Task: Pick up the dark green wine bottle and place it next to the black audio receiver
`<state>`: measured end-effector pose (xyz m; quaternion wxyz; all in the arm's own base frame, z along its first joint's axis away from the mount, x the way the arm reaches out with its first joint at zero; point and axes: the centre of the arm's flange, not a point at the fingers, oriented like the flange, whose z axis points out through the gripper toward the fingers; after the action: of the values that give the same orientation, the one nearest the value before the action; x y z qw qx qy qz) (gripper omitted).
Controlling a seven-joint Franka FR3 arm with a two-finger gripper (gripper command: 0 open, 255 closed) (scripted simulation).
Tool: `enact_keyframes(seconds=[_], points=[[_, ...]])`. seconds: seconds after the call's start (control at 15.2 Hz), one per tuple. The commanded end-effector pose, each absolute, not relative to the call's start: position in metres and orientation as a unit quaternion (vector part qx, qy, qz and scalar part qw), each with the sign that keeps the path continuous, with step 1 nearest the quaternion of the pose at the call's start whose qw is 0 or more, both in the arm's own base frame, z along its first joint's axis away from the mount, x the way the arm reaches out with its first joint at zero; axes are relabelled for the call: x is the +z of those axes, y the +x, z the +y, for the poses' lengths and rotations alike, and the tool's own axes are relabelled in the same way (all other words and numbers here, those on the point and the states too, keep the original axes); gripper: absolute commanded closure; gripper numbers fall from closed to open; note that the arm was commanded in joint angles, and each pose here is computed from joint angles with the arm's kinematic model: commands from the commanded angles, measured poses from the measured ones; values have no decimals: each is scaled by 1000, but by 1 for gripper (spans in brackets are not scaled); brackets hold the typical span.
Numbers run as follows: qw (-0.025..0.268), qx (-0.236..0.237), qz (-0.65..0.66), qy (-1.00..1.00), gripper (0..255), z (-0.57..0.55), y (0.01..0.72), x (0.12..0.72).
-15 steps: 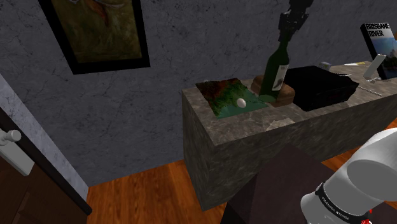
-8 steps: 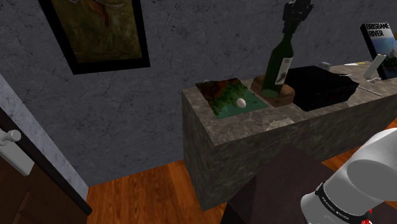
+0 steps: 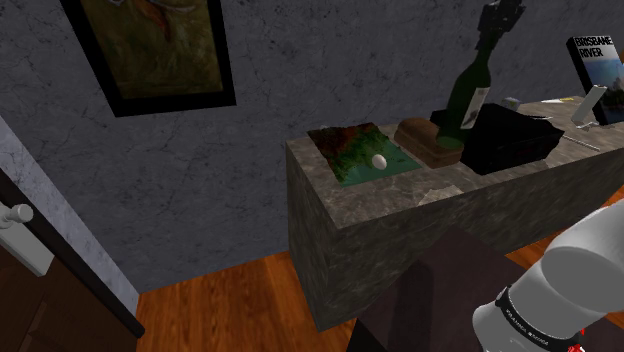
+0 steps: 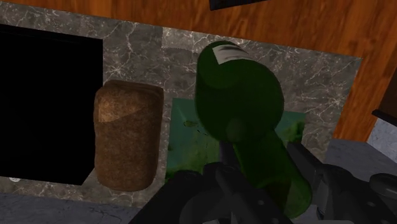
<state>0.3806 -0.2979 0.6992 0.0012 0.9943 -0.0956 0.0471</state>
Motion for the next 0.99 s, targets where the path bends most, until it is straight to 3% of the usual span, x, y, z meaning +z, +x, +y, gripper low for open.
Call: enact_keyframes(seconds=[0.0,0.92], points=[[1,47,-94,994,255,-320,368,699],[1,47,-94,994,255,-495,288,700]])
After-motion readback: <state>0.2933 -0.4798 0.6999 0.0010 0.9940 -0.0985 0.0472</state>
